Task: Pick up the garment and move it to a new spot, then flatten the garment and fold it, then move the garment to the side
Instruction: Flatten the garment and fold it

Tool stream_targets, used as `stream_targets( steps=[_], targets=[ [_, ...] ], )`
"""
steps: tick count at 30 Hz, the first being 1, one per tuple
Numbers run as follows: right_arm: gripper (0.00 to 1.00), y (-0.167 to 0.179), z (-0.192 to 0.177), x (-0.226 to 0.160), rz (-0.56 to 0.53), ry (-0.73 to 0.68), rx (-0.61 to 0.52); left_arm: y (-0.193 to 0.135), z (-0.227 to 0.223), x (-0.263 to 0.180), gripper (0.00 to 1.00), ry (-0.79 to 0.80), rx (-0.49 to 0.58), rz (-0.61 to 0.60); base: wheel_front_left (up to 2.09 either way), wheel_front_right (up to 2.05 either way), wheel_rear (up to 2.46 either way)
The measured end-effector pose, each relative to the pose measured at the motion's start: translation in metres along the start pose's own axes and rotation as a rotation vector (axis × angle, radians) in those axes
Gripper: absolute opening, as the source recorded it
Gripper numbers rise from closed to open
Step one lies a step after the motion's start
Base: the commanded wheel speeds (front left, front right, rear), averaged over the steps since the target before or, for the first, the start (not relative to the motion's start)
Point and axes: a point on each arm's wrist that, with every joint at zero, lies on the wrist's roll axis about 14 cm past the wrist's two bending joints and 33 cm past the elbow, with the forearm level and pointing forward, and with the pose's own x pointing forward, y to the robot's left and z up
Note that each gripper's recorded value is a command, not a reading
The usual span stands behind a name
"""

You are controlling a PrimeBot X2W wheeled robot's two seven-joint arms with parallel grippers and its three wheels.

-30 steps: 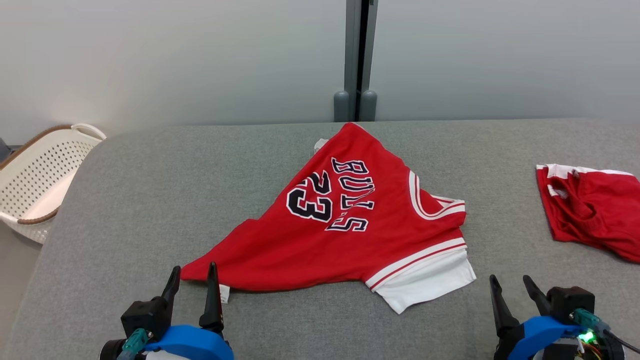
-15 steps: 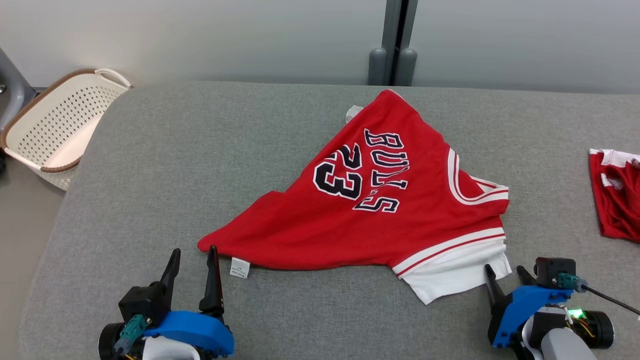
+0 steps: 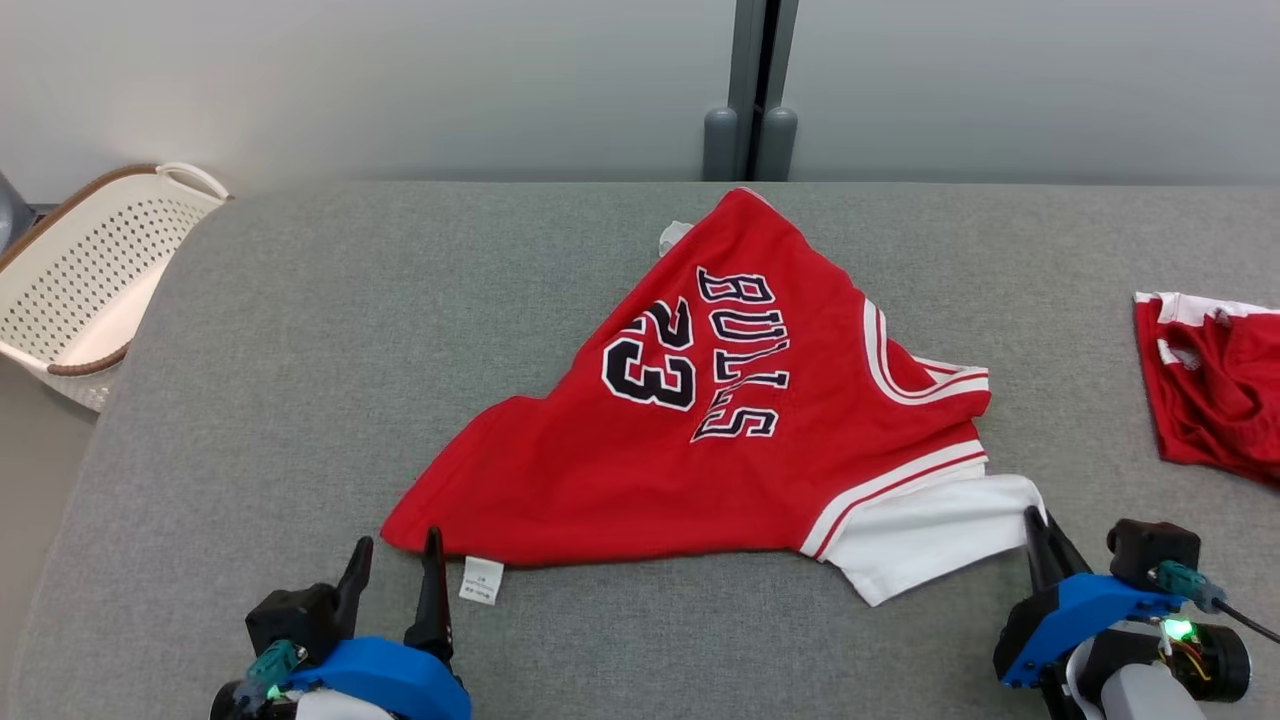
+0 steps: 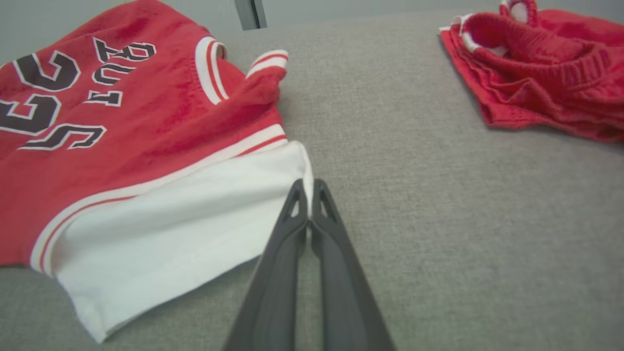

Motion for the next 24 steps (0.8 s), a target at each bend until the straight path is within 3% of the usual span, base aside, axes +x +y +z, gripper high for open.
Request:
stream_targets(
  steps=[7, 20, 22, 23, 24],
  targets=[
    [0.00, -0.025, 0.010, -0.022, -0.058, -0.071, 0.013, -0.006, -0.036, -0.002, 1.00, 0.172, -0.085, 0.004, 0.00, 0.00, 0.00],
    [0.00, -0.018, 0.029, -0.034, -0.026, -0.109, 0.026, -0.002, -0.067, 0.011, 1.00, 0.335, -0.170, 0.058, 0.00, 0.00, 0.00],
    [0.00, -0.018, 0.032, -0.035, -0.023, -0.114, 0.029, -0.002, -0.068, 0.013, 0.73, 0.340, -0.179, 0.056, 0.00, 0.00, 0.00],
    [0.00, -0.018, 0.033, -0.036, -0.023, -0.117, 0.028, -0.002, -0.067, 0.014, 0.49, 0.340, -0.195, 0.058, 0.00, 0.00, 0.00],
    [0.00, -0.018, 0.034, -0.036, -0.022, -0.119, 0.027, -0.002, -0.067, 0.016, 0.39, 0.337, -0.214, 0.060, 0.00, 0.00, 0.00]
  ],
)
